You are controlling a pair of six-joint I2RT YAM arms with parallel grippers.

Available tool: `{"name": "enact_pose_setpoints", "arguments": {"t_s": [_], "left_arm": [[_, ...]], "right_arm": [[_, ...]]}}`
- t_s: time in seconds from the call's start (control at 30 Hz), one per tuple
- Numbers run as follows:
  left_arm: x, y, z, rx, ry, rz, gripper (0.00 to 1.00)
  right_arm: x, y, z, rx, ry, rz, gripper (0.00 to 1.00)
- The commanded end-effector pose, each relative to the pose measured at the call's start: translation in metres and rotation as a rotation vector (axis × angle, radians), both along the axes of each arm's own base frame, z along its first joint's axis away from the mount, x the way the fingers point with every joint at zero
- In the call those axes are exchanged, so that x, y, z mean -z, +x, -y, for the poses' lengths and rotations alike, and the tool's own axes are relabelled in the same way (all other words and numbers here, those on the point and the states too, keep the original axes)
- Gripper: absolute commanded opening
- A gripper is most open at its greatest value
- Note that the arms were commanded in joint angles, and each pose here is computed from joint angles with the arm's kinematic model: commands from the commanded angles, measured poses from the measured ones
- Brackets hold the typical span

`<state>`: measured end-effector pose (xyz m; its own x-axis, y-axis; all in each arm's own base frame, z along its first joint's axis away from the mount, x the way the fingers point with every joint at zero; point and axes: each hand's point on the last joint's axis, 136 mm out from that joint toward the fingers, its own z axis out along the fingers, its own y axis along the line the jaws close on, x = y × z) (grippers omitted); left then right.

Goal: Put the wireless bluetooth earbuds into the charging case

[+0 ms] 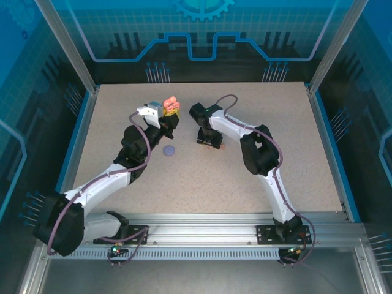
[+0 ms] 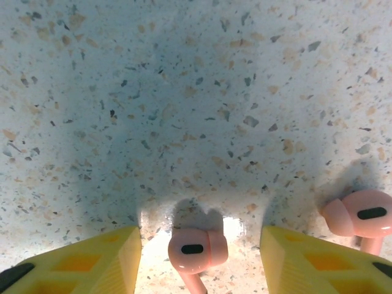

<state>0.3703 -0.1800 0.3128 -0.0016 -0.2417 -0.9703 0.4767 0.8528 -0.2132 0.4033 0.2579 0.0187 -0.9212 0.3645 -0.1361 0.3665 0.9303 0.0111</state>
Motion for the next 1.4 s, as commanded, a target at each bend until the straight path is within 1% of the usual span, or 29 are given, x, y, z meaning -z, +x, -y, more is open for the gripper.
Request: {"name": "enact_pose_setpoints", "arguments": {"t_s": [0.0,0.13,0.4,0.83,0.97,1.13,1.37], "left_arm": [[-0.02,-0.003,0.006,0.031,-0.028,0.047,0.0],[-0.018,-0.003,0.005,0.029,-0.025,0.044,0.0],[-0.02,-0.004,0.005,0.03,-0.023,0.05,0.0],[-0.021,-0.006,0.008,0.048,-0.023,0.046,0.0],[-0.022,-0.006,0.008,0.053,-0.028,0.045,0.0],[-0.022,-0.007,0.009,0.059,-0.029,0.04,0.0],[-0.021,-0.009,0.008,0.059,-0.024,0.033,0.0]], "right_arm": [[0.0,0.001,0.003,0.019,-0.001,-0.002,0.52],[0.003,0.001,0.001,0.016,0.002,-0.005,0.48],[0.004,0.003,0.003,-0.005,-0.016,-0.004,0.45],[0.008,0.001,0.001,-0.04,-0.018,-0.007,0.29],[0.006,0.001,-0.003,-0.054,-0.008,0.001,0.27],[0.002,0.001,-0.012,-0.08,0.007,0.022,0.21],[-0.007,0.005,-0.02,-0.111,0.017,0.067,0.19]]}}
